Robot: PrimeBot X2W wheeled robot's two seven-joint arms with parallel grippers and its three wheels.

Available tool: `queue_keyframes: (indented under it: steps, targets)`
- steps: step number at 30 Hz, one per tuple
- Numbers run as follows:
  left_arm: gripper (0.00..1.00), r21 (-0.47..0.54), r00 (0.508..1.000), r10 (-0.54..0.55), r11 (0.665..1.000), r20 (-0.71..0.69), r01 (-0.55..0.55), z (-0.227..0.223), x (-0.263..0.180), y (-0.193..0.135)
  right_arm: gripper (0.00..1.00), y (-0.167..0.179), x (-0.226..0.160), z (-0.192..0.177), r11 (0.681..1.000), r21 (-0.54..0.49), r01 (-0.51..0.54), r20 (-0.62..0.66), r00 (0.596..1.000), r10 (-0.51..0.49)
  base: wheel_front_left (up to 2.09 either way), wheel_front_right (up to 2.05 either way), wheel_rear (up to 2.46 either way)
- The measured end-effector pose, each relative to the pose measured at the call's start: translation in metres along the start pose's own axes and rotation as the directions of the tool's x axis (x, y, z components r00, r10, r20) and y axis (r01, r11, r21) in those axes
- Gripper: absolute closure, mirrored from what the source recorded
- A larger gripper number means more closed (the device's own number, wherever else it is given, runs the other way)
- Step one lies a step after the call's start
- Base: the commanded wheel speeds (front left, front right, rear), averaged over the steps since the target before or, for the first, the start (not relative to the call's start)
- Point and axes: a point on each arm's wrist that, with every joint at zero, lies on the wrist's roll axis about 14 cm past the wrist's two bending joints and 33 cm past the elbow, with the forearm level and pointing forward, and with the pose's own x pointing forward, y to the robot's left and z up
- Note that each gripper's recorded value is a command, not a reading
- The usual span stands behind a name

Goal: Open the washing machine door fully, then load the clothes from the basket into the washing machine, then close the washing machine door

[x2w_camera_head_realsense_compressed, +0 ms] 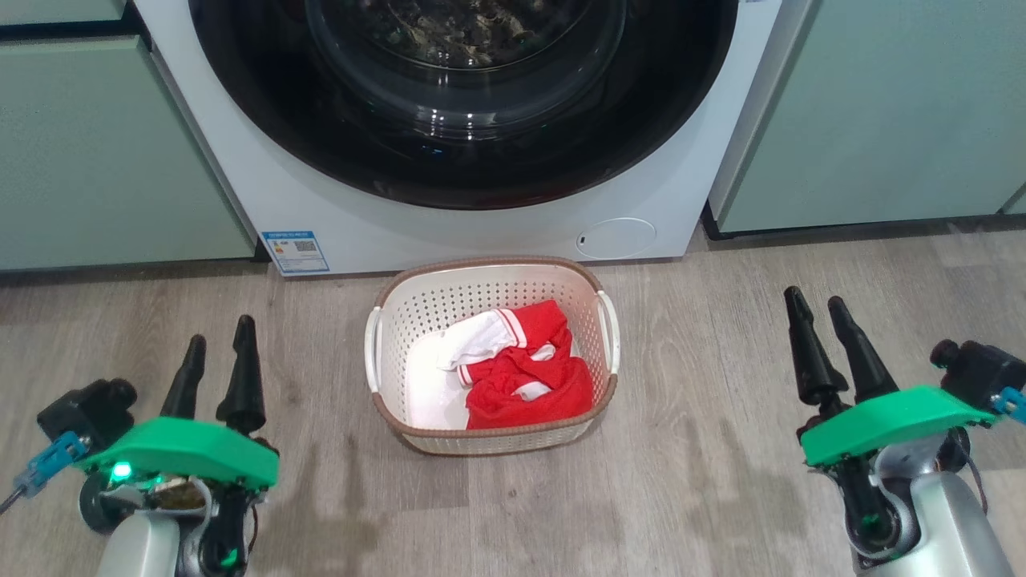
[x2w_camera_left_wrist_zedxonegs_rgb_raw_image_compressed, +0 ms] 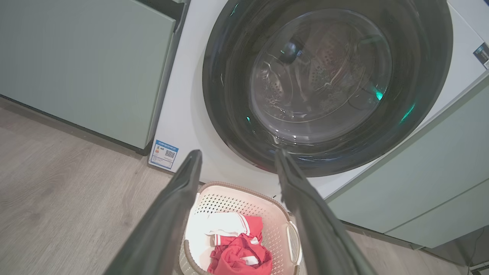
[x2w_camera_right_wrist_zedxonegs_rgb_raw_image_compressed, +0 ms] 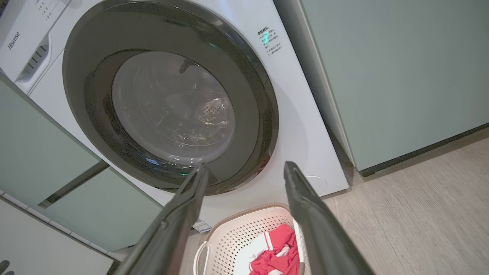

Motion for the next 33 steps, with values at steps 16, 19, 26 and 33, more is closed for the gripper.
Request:
queue_keyframes:
  steps: [16, 19, 26, 33]
  targets:
    - [0.0, 0.166, 0.999, 0.009, 0.986, 0.053, -0.018, 0.009, -0.001, 0.003, 0.0, 0.004, 0.0, -0.007, 0.984, -0.179, -0.018, -0.02, 1.0, 0.014, 0.0, 0.0, 0.0]
    - [0.0, 0.184, 0.998, 0.005, 0.983, 0.068, -0.017, 0.012, -0.001, 0.002, 0.0, 0.004, 0.0, -0.007, 0.978, -0.206, -0.021, -0.019, 1.0, 0.017, 0.0, 0.0, 0.0]
    - [0.0, 0.221, 0.996, -0.008, 0.975, 0.092, -0.013, 0.015, -0.001, 0.0, 0.0, 0.004, 0.001, -0.007, 0.967, -0.255, -0.022, -0.016, 1.0, 0.019, 0.0, 0.0, 0.0]
    - [0.0, 0.262, 0.994, -0.027, 0.965, 0.105, -0.002, 0.016, 0.0, -0.003, 0.0, 0.003, 0.001, -0.009, 0.95, -0.312, -0.026, -0.026, 0.999, 0.018, 0.0, 0.0, 0.0]
